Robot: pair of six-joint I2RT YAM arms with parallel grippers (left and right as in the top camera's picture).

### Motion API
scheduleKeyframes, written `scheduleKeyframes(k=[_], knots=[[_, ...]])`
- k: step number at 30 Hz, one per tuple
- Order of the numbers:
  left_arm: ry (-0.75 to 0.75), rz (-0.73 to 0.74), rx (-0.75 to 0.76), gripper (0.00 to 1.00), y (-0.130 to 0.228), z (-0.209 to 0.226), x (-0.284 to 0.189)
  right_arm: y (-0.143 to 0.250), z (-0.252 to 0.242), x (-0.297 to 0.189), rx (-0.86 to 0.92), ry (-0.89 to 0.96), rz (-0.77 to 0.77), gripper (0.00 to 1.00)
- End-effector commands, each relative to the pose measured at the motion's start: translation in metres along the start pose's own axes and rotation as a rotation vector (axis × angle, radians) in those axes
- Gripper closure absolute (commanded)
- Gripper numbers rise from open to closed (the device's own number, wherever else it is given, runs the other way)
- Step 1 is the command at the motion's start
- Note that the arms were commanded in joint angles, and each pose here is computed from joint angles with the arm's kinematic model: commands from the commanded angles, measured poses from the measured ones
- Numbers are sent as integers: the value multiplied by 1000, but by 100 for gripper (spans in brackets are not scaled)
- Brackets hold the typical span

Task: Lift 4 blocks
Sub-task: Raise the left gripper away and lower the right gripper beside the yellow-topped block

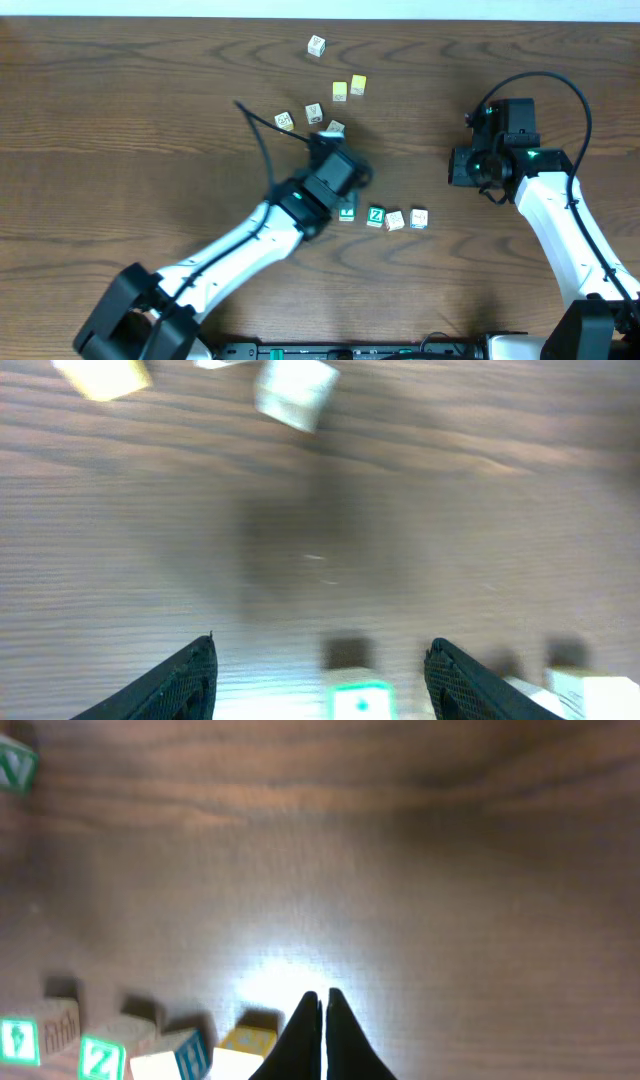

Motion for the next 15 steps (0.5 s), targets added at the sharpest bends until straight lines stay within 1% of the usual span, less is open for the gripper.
scheduleKeyframes(k=[1,5,7,10,15], knots=[[-80,-1,-24,33,-12,37,-2,3,-1,-2,11,7,23,99],[-202,44,-81,33,-9,81,-1,24,-10,4,44,36,99,99],[-233,62,-100,33,-7,95,-3,39,-15,7,51,55,154,99],[-243,64,-100,33,-8,103,-7,64,-23,16,60,67,224,99],[-243,61,-94,33,-8,103,-8,97,-26,31,70,37,302,98]])
Point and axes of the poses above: each gripper's point midway between its finger pads, its own x axis out along the fingers, its own z axis along the line the jaws close on, y = z × x, the point moved 3 cm from there along -x, back along the fingers, and after that the axes turned 13 degrees about x, right-handed, at the moved point
